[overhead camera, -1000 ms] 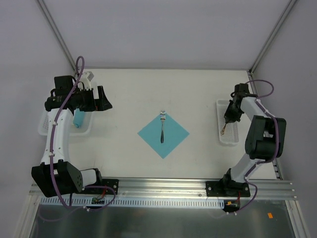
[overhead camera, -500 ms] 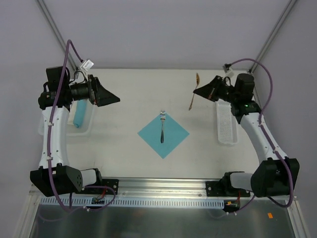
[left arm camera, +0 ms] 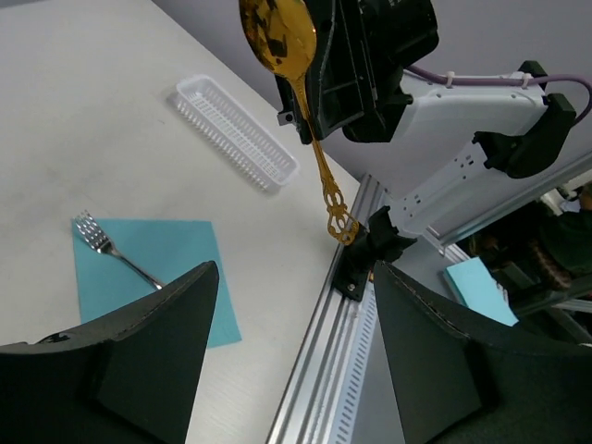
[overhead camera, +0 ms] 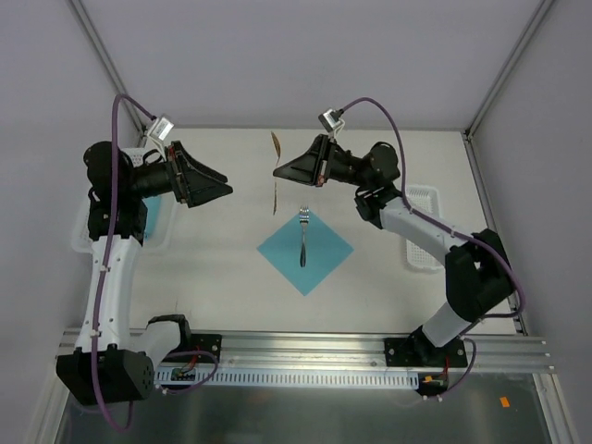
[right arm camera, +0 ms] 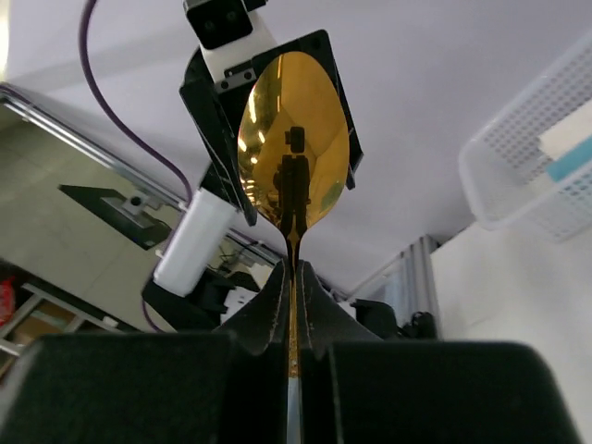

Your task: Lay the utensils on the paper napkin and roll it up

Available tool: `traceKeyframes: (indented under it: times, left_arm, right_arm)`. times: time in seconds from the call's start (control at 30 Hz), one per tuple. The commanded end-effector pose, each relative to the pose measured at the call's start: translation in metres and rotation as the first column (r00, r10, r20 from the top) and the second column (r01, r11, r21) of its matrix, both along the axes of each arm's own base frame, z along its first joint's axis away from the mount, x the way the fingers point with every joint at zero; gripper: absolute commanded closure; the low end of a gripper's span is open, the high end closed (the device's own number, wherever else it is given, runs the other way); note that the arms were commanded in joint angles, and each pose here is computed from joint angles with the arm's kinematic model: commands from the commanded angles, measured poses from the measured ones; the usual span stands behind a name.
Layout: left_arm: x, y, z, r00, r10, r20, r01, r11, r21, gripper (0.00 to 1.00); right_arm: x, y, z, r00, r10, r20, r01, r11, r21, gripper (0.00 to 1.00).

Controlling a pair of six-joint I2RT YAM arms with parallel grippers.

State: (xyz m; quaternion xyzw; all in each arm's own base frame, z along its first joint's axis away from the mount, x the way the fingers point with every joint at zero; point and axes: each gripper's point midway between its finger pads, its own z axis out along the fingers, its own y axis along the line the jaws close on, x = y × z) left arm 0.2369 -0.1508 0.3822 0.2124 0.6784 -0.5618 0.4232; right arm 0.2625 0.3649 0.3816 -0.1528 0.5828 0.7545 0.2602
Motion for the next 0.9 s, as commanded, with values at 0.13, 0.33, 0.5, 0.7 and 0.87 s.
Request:
traceKeyframes:
  times: [0.13, 0.33, 0.5, 0.7, 0.87]
  left_arm:
    - [-0.007, -0.004, 0.034, 0.969, 0.082, 0.233, -0.059, 0.993, -0.105, 0.34]
    - [0.002, -0.004, 0.045, 0.983, 0.100, 0.156, -0.069, 0.979, -0.193, 0.39]
    - [0.009, -0.002, 0.051, 0.988, 0.109, 0.108, -0.076, 0.959, -0.272, 0.41]
    - [0.008, 0.000, 0.060, 0.979, 0.150, 0.135, -0.101, 0.945, -0.312, 0.43]
    - [0.000, -0.001, 0.071, 0.979, 0.126, 0.158, -0.063, 0.934, -0.352, 0.45]
  right_arm:
    - [-0.039, 0.004, 0.066, 0.987, 0.145, 0.063, -0.157, 0.938, 0.307, 1.00]
    - [-0.066, 0.021, 0.079, 0.971, 0.229, 0.073, -0.240, 0.907, 0.346, 1.00]
    - [-0.078, 0.025, 0.091, 0.962, 0.257, 0.086, -0.271, 0.890, 0.366, 1.00]
    - [-0.083, 0.029, 0.090, 0.955, 0.286, 0.084, -0.297, 0.886, 0.357, 1.00]
    - [-0.089, 0.035, 0.091, 0.947, 0.313, 0.077, -0.319, 0.877, 0.360, 1.00]
